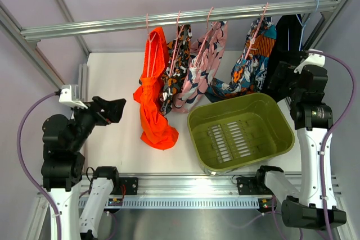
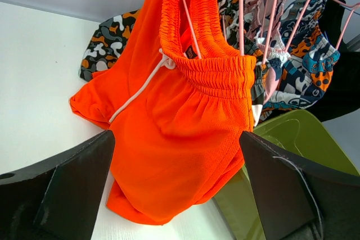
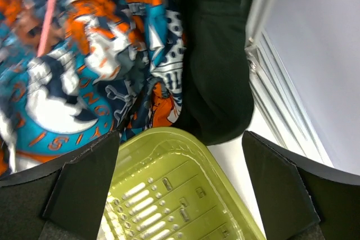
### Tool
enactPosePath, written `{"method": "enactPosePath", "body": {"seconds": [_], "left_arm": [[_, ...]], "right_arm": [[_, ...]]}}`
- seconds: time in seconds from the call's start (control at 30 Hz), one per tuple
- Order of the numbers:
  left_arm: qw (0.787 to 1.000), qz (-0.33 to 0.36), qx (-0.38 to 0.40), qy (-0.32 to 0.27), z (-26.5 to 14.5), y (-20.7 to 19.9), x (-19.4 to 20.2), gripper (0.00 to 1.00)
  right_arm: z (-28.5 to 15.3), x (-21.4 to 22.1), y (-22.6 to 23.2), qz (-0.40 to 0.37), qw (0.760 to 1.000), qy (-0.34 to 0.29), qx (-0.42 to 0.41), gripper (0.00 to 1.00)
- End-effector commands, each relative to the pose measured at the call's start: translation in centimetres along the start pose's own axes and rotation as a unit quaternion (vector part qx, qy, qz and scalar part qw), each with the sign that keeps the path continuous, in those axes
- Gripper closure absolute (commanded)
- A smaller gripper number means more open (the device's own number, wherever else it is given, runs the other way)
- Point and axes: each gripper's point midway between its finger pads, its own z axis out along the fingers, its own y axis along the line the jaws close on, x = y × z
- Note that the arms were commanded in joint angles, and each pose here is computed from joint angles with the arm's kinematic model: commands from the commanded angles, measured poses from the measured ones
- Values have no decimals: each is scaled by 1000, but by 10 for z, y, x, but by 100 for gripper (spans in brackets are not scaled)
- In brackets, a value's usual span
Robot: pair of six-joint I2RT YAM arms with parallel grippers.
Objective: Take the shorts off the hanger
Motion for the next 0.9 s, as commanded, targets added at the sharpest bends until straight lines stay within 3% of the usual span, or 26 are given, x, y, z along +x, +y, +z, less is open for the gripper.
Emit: {"method": "enactPosePath", "body": {"seconds": [0.0,0.1,0.13,0.23,0.33,0.6,0.8,0.87], "left_arm": [[1000,-6,17,-2,6,-6,-6,1],[1000,-10,20,0,8,-8,-7,1],[1000,-12,22,0,8,-10,-9,1],[999,-28,20,2,11,-10,-11,1],[999,-47,16,17,16,-11,-12,5],[994,-97,17,36,37,-24,-25,22],[997,-47,7,53,79,-58,-47,27],[998,-39,2,55,92,-61,-51,34]], "right_arm": [[-19,-24,18,-69,994,-42,-70,0],[-44,-9,59,-166,961,-43,-217,0],[-61,-1,82,-189,935,-45,-297,1],[-97,19,105,-242,880,-41,-407,1],[-117,26,115,-251,852,-33,-457,0],[-126,26,131,-204,830,17,-519,1],[-124,27,136,-185,827,22,-531,1],[-124,27,137,-184,826,22,-533,0]]}}
